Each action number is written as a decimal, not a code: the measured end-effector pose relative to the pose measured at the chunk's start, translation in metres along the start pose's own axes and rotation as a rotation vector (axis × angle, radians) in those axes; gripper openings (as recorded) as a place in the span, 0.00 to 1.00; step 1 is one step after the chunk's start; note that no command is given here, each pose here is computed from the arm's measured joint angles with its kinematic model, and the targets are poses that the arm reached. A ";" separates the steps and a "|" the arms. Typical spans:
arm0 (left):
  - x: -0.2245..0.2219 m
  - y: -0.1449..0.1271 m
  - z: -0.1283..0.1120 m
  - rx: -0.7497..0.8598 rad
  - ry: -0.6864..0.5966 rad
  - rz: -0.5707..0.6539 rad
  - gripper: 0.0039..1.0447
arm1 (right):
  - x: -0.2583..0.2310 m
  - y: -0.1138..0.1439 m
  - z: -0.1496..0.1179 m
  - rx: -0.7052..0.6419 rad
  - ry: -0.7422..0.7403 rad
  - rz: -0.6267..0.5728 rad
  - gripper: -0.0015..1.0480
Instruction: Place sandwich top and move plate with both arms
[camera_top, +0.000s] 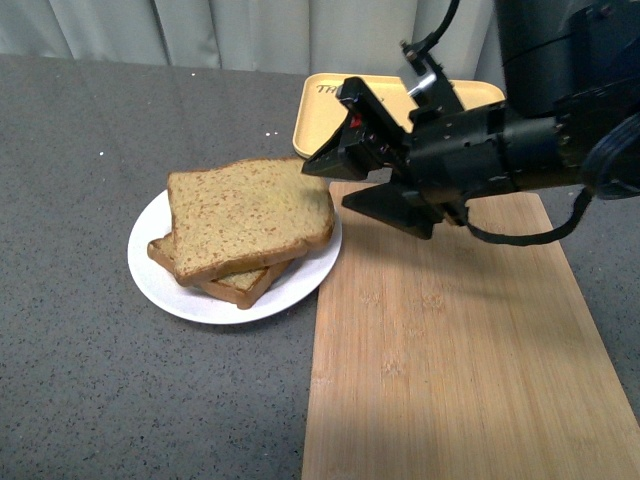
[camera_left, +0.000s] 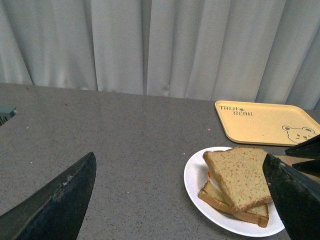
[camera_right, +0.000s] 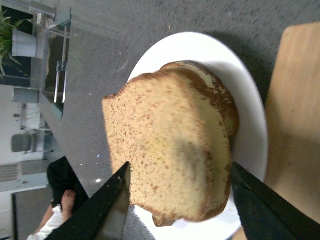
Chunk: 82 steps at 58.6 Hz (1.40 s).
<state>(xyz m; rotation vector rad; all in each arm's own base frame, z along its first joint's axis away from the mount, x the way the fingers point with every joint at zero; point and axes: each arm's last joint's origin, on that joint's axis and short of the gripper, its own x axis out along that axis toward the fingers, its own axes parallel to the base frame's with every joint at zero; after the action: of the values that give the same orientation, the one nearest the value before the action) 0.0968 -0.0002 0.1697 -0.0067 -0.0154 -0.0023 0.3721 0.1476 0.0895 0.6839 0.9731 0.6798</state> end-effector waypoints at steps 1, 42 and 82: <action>0.000 0.000 0.000 0.000 0.000 0.000 0.94 | -0.005 0.002 0.001 -0.023 -0.021 -0.016 0.63; 0.000 0.000 0.000 0.002 -0.001 0.001 0.94 | -0.169 0.002 -0.077 -0.680 -0.961 -0.679 0.01; 0.000 0.000 0.000 0.002 -0.001 0.000 0.94 | -0.236 0.011 -0.136 -0.675 -0.959 -0.682 0.01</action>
<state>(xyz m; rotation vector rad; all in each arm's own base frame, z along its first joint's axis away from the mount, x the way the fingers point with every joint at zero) 0.0967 -0.0002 0.1697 -0.0052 -0.0162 -0.0023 0.1541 0.0003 0.1617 0.0032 0.0158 0.0011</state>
